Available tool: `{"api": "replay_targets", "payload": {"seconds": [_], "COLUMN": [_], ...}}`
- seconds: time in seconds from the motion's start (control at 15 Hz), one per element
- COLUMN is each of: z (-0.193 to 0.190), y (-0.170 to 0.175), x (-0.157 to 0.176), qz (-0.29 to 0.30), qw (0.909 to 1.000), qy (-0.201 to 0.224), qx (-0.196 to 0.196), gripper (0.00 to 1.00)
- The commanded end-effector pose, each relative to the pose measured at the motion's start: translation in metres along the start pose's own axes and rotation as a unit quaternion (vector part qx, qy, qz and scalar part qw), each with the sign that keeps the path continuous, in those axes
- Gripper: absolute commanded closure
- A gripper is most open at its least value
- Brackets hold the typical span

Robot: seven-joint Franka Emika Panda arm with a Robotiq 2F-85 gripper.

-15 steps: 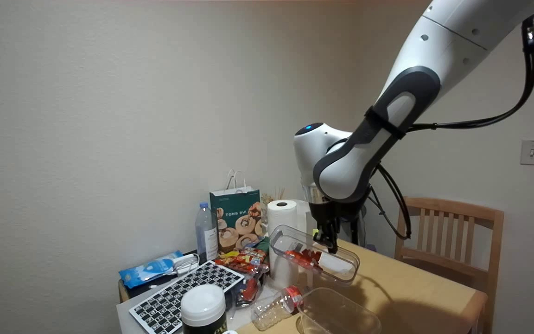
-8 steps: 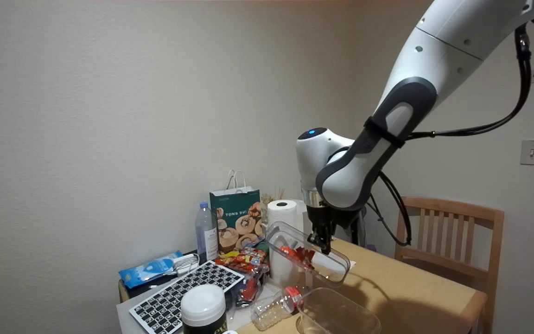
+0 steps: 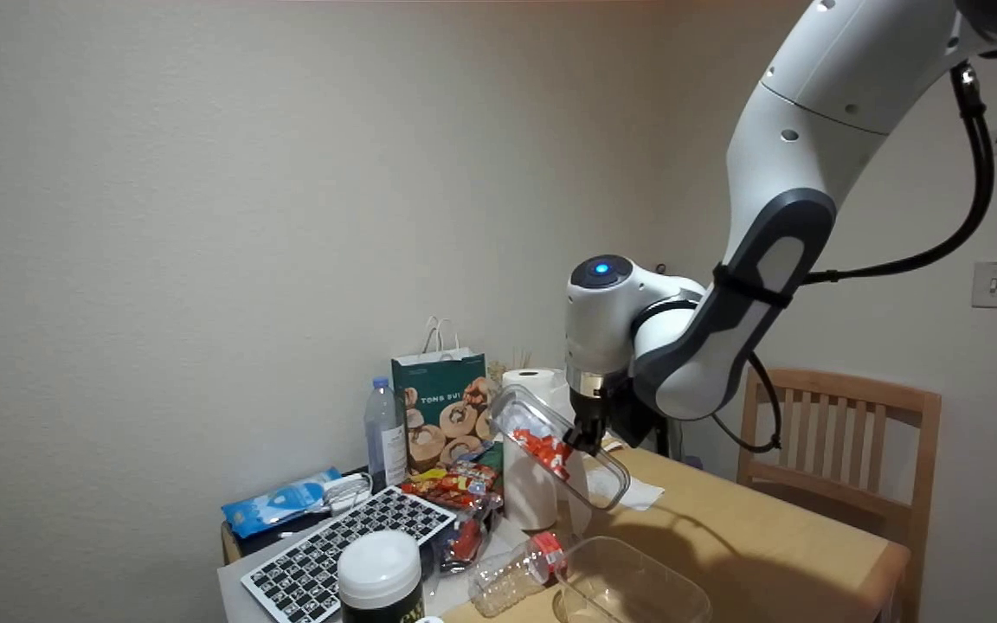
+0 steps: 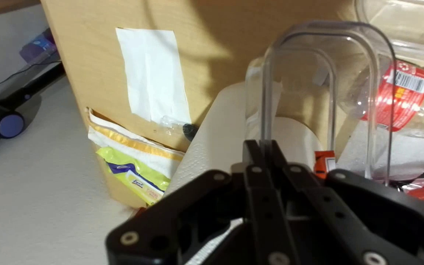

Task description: Pour the content from one plastic container to another

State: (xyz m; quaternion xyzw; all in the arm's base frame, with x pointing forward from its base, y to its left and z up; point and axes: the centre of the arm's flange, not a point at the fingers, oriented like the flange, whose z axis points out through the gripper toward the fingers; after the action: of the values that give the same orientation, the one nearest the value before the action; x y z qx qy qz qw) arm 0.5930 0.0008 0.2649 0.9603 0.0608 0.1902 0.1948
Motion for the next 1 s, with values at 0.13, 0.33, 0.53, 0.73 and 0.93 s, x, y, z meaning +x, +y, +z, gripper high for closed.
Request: {"api": "replay_targets", "payload": {"seconds": [0.13, 0.33, 0.53, 0.73, 0.93], "z": [0.0, -0.02, -0.05, -0.082, -0.111], "y": [-0.001, 0.002, 0.012, 0.025, 0.038], "x": [0.0, -0.004, -0.01, -0.018, -0.029], "qz": [-0.001, -0.015, -0.034, -0.039, -0.042], "qw": [1.0, 0.9998, 0.9985, 0.9976, 0.9972], "qy": [0.0, 0.004, 0.029, 0.044, 0.045], "qx": [0.0, 0.014, 0.031, 0.036, 0.043], "gripper": [0.94, 0.95, 0.95, 0.95, 0.95]}}
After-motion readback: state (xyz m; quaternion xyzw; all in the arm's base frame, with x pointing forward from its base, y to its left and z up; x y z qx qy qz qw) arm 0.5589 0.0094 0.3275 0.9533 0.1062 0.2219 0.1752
